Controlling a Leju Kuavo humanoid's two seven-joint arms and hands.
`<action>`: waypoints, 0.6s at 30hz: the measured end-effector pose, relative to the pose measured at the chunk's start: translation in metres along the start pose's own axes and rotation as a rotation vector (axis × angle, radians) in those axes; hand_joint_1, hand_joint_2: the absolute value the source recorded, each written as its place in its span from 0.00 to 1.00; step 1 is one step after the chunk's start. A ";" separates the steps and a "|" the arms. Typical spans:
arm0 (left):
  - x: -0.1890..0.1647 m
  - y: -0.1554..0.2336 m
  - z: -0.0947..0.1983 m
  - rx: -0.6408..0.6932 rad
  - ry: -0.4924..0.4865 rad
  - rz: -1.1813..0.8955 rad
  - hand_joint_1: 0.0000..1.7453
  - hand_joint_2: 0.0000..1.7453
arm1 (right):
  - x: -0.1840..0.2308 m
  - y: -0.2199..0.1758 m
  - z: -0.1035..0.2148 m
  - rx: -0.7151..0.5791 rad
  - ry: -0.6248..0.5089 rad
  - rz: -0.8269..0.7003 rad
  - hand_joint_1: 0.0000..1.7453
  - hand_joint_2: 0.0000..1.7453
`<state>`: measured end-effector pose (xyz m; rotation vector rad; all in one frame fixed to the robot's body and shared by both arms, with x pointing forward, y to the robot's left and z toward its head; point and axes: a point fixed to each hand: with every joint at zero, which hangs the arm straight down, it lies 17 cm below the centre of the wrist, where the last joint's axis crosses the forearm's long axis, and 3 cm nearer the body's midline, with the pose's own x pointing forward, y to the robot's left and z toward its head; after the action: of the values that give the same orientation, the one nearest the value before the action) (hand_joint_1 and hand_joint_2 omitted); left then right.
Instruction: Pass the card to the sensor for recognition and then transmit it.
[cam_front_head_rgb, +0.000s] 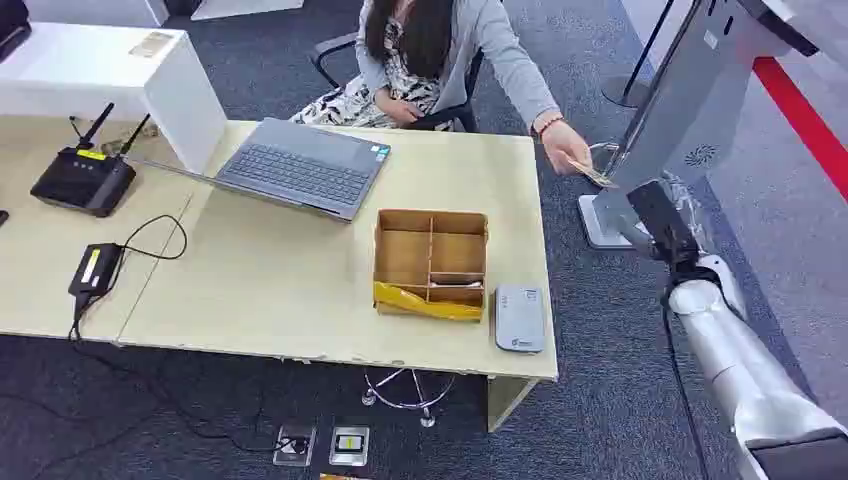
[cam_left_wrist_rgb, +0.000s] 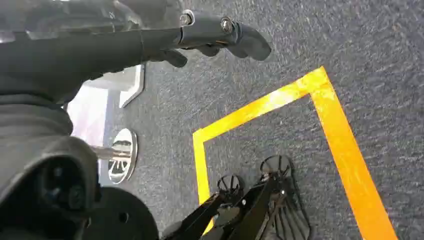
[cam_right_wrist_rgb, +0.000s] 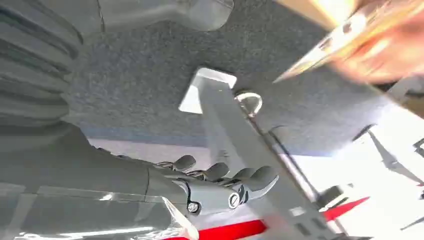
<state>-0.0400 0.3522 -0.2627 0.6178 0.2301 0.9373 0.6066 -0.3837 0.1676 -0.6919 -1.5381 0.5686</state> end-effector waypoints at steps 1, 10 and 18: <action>0.001 -0.001 0.000 -0.001 -0.001 0.001 0.00 0.00 | 0.007 0.007 -0.001 0.008 -0.015 0.018 0.00 1.00; 0.002 -0.002 0.001 -0.003 -0.002 0.004 0.00 0.00 | 0.035 0.042 0.001 0.037 -0.077 0.110 0.00 1.00; 0.004 0.000 0.000 0.000 -0.001 0.010 0.00 0.00 | 0.035 0.053 0.005 0.044 -0.072 0.102 1.00 1.00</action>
<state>-0.0375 0.3551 -0.2625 0.6197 0.2265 0.9466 0.6055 -0.3215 0.1544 -0.7258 -1.5584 0.7083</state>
